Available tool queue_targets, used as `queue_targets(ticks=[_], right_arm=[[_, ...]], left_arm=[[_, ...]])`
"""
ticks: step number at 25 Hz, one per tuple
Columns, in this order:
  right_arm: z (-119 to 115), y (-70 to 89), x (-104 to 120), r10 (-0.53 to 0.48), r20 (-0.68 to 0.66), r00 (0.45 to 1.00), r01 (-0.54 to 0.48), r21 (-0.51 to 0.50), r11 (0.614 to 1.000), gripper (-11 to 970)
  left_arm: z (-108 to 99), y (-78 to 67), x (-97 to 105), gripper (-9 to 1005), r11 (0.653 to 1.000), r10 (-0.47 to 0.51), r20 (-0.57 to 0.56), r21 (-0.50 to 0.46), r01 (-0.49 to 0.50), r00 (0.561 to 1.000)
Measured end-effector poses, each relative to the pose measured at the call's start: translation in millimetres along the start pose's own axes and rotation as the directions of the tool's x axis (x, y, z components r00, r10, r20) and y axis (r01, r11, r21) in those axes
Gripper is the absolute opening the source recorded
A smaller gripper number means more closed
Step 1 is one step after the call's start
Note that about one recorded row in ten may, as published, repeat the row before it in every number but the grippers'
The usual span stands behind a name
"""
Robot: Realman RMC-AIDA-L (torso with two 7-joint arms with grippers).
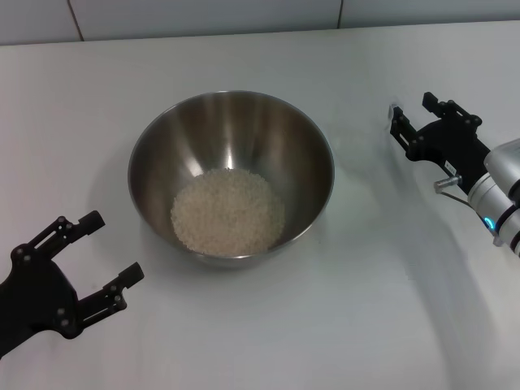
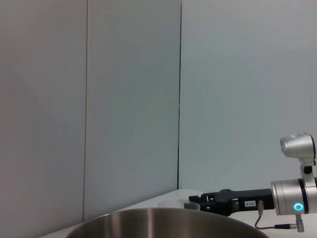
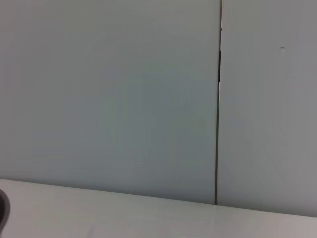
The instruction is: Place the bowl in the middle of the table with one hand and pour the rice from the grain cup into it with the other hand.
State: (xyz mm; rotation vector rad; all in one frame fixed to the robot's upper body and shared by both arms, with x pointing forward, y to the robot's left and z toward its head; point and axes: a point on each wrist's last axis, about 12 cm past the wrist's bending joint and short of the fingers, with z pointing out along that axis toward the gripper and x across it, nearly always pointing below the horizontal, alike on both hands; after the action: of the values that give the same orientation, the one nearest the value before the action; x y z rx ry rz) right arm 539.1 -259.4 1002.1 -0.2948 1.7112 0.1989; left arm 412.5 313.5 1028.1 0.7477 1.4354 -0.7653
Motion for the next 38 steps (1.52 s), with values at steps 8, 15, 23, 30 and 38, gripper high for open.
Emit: queue_targets(ticks=[8, 15, 23, 30, 38], right_arm=[[-1, -0.3, 1, -0.003, -0.004, 1.000, 0.003, -0.002, 1.000, 583], [-6, -1.8, 5, -0.006, -0.011, 1.000, 0.006, 0.001, 1.000, 676], [-39, -0.1, 16, 0.002, 0.044, 0.999, -0.001, -0.014, 1.000, 678], [-53, -3.0, 16, 0.012, 0.094, 0.996, -0.012, 0.002, 1.000, 679], [-80, -14.4, 3, 0.055, 0.265, 0.963, -0.048, -0.034, 0.998, 681]], left_arm=[[1, 0.7, 0, 841, 1.000, 0.001, 0.001, 0.002, -0.001, 1.000], [1, 1.0, -1, 841, 1.000, 0.001, 0.003, 0.001, -0.001, 1.000], [1, 0.7, 0, 841, 1.000, 0.000, 0.002, 0.001, 0.000, 1.000], [1, 0.8, -1, 841, 1.000, 0.001, 0.002, 0.002, -0.001, 1.000], [1, 1.2, -1, 841, 1.000, 0.003, 0.001, 0.003, -0.003, 1.000]])
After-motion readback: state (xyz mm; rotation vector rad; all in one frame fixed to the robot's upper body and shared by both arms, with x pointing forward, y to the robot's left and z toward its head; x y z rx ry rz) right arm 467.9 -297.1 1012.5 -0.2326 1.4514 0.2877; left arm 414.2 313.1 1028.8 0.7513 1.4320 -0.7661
